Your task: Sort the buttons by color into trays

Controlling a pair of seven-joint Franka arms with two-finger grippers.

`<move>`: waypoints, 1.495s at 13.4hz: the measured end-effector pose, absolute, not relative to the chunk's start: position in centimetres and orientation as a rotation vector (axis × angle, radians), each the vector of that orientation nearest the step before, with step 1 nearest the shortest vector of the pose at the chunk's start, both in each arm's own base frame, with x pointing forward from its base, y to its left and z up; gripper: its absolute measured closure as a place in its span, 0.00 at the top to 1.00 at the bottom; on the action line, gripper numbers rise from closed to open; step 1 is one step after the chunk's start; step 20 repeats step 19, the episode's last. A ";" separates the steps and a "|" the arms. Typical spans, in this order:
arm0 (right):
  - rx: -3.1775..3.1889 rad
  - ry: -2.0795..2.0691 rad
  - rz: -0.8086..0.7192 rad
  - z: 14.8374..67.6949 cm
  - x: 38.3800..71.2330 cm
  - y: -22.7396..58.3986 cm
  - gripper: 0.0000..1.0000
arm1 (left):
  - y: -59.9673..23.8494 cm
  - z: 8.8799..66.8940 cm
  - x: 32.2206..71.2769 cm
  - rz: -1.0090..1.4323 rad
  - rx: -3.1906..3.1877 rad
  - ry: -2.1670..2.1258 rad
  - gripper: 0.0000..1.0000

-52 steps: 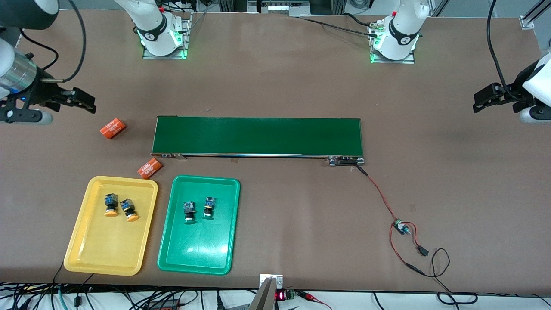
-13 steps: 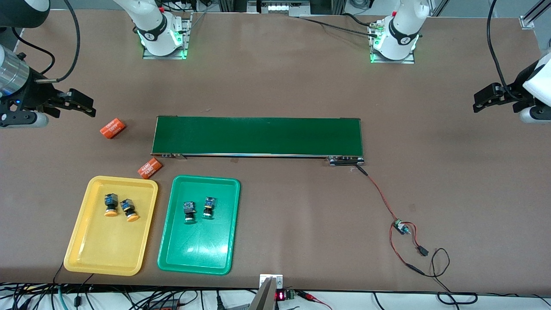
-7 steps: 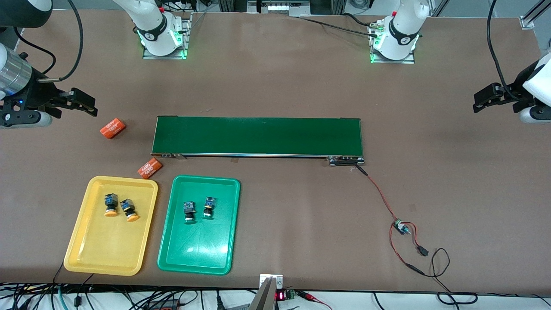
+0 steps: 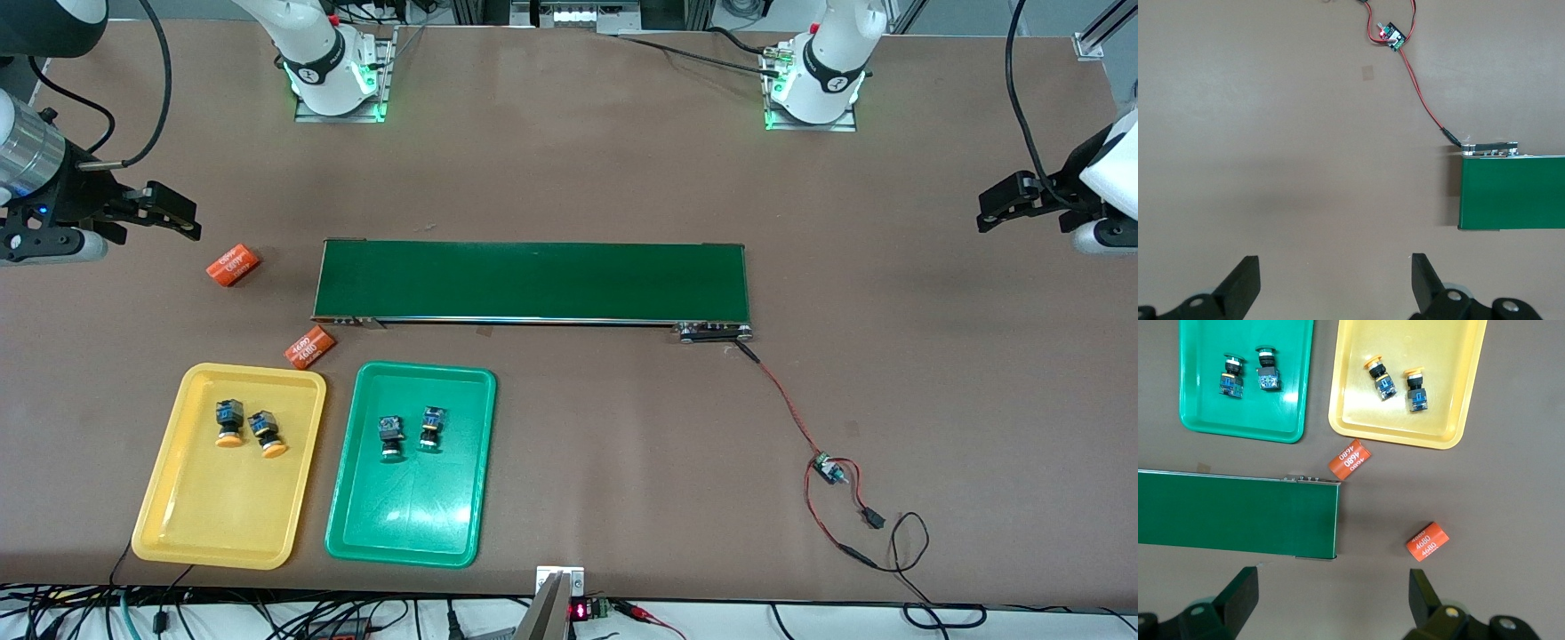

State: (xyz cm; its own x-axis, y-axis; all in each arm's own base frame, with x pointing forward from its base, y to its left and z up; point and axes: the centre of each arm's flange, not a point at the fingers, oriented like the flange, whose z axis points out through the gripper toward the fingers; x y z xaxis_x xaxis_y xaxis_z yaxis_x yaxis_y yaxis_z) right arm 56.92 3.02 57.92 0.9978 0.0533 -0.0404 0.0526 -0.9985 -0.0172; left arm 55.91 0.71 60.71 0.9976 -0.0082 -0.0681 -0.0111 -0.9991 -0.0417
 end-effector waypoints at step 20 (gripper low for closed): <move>-3.130 -0.052 0.182 58.2 56.0 2.3 1.00 | 0.7 60.7 55.9 0.105 -3.098 0.015 1.00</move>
